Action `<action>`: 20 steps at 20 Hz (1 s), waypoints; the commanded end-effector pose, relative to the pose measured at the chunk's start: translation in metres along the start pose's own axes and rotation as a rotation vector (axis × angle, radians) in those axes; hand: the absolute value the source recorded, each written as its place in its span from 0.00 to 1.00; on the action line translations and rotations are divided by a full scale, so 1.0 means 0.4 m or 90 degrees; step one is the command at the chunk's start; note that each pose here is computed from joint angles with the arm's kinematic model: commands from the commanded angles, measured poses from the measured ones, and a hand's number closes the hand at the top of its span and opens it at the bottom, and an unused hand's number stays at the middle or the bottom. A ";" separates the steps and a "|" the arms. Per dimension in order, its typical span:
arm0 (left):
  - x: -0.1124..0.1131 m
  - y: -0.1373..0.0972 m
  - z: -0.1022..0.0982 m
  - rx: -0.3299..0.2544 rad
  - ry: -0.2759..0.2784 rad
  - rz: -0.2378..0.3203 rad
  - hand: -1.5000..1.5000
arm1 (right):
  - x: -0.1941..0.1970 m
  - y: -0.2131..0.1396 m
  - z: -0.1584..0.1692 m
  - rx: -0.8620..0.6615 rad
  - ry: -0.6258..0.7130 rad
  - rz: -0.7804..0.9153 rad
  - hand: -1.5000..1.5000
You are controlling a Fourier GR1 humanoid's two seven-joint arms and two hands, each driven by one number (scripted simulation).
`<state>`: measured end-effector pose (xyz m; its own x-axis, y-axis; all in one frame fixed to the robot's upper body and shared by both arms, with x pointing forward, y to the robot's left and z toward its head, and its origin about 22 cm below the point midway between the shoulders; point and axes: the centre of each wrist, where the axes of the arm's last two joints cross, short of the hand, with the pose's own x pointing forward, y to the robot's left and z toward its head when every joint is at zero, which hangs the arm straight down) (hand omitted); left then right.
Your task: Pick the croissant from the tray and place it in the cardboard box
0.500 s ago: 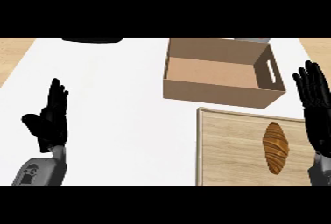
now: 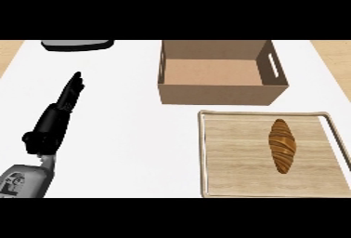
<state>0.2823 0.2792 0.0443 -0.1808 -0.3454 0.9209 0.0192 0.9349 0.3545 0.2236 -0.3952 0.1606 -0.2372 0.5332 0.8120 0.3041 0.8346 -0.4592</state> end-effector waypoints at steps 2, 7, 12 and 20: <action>0.008 -0.027 -0.007 -0.110 -0.025 -0.002 0.50 | -0.028 -0.136 0.089 0.019 -0.009 0.099 0.00; 0.024 -0.019 -0.022 -0.119 -0.037 -0.007 0.50 | -0.032 -0.140 0.102 0.122 -0.074 0.220 0.00; 0.044 0.011 -0.019 -0.133 -0.036 -0.012 0.50 | 0.062 -0.115 0.094 0.231 -0.025 0.331 0.00; 0.055 -0.006 -0.027 -0.134 -0.052 -0.011 0.50 | 0.194 -0.012 0.072 0.405 0.049 0.488 0.00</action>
<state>0.2874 0.2689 0.0631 -0.2524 -0.3478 0.9030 0.2152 0.8896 0.4028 0.1767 -0.3821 0.2008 -0.1269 0.9405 0.3152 -0.1102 0.3024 -0.9468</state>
